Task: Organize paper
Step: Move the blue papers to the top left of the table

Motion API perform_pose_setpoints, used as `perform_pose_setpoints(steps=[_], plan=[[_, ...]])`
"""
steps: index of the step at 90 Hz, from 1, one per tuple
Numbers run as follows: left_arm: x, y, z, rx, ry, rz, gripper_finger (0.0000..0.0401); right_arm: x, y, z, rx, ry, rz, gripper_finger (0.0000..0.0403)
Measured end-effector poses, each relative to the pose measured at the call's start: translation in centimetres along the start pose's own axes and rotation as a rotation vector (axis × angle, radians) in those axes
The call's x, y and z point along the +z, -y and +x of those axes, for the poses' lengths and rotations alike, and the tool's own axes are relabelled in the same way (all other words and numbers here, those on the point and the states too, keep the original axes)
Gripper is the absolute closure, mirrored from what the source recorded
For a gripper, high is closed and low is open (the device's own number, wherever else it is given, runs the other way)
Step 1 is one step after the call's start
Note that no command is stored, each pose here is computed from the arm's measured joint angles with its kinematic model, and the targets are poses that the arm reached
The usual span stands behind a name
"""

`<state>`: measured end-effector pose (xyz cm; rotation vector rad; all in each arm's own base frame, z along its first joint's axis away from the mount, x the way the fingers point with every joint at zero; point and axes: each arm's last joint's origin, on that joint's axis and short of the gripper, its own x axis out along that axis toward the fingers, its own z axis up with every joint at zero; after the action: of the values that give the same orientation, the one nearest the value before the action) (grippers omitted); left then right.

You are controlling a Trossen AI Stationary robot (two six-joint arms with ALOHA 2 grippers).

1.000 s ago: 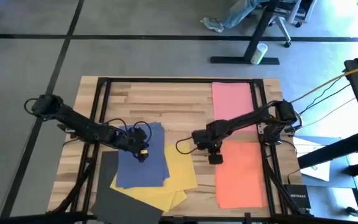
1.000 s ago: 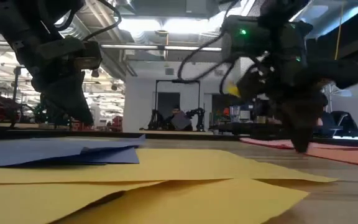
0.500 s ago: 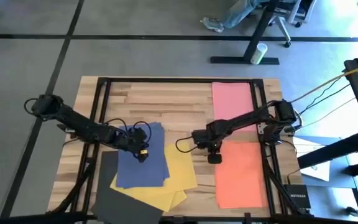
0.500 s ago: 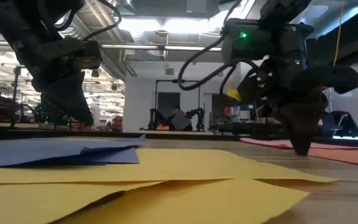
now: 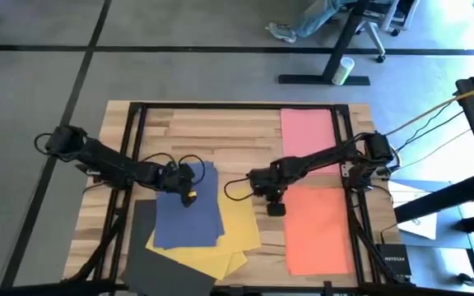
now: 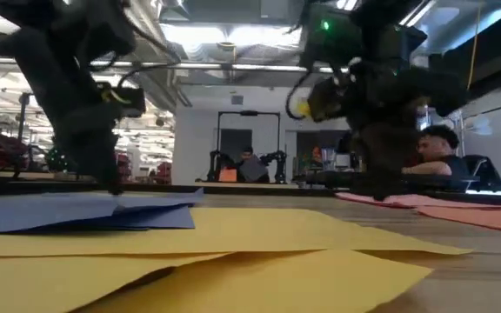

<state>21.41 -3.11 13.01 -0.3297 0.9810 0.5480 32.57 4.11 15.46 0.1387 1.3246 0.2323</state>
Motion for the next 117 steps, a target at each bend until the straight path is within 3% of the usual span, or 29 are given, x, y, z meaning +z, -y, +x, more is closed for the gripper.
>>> perform_pose_setpoints(steps=[17, 35, 64, 117], plan=[[0.4, -0.5, 1.5, 0.059, -0.018, -0.004, 0.0401, 1.6, -1.4, 0.3, 0.031, 0.160, -0.071, 0.0402], [1.0, -1.1, 2.2, 0.071, -0.005, -0.006, 0.0401, 2.5, -1.6, 2.5, 0.044, 0.215, -0.098, 0.0402], [2.1, -3.2, 2.9, 0.156, -0.012, 0.013, 0.0401, 2.4, -1.2, 4.2, 0.061, 0.177, -0.066, 0.0402], [4.3, -9.0, 4.1, 0.310, -0.050, 0.022, 0.0401, 1.9, -3.5, 4.7, 0.088, 0.150, -0.072, 0.0402]])
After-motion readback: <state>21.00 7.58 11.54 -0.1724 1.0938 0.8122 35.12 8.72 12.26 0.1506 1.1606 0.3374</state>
